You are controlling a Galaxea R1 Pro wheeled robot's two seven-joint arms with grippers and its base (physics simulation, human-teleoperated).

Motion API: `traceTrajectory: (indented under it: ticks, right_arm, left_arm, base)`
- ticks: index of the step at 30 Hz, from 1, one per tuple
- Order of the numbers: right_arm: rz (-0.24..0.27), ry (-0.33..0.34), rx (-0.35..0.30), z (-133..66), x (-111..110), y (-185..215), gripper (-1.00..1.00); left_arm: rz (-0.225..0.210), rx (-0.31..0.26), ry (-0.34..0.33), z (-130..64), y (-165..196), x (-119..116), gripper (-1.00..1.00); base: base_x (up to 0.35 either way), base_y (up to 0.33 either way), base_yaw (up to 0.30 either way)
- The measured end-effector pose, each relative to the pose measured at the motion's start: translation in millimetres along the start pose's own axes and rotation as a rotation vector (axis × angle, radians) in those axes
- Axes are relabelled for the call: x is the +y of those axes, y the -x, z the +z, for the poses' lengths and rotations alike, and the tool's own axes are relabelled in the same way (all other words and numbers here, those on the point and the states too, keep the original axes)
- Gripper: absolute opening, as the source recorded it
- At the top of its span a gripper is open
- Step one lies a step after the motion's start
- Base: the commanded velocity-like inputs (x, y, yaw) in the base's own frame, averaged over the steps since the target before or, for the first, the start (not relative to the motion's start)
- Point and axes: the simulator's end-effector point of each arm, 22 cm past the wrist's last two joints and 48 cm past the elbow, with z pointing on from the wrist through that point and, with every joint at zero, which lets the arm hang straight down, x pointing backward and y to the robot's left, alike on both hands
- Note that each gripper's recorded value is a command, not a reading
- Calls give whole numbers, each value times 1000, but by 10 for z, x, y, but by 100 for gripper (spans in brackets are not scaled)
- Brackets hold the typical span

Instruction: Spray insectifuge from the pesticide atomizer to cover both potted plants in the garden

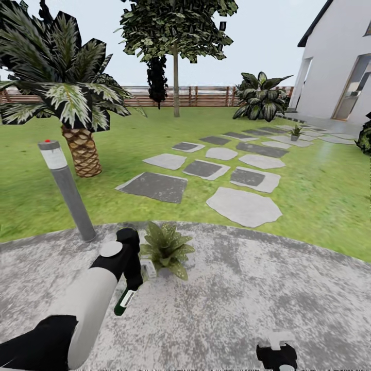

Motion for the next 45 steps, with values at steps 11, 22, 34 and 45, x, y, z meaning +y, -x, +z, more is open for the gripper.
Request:
traceTrajectory:
  ticks: [11, 22, 34, 45]
  right_arm:
    - [-295, 525, -241, -271, 980, 982, 100]
    - [-641, 992, -387, -1196, 1740, 1544, 100]
    - [-655, 1010, -440, -1339, 1868, 1733, -100]
    - [-662, 1098, -513, -1699, 2308, 1936, -100]
  left_arm:
    - [118, -362, -137, 1011, 24, -632, -100]
    - [192, -546, -116, 896, 85, -554, -100]
    - [210, -538, -117, 905, 114, -585, -100]
    - [264, -552, -88, 897, 442, -706, -100]
  base:
    - [-8, 0, 0]
    - [0, 0, 0]
    - [0, 0, 0]
    - [0, 0, 0]
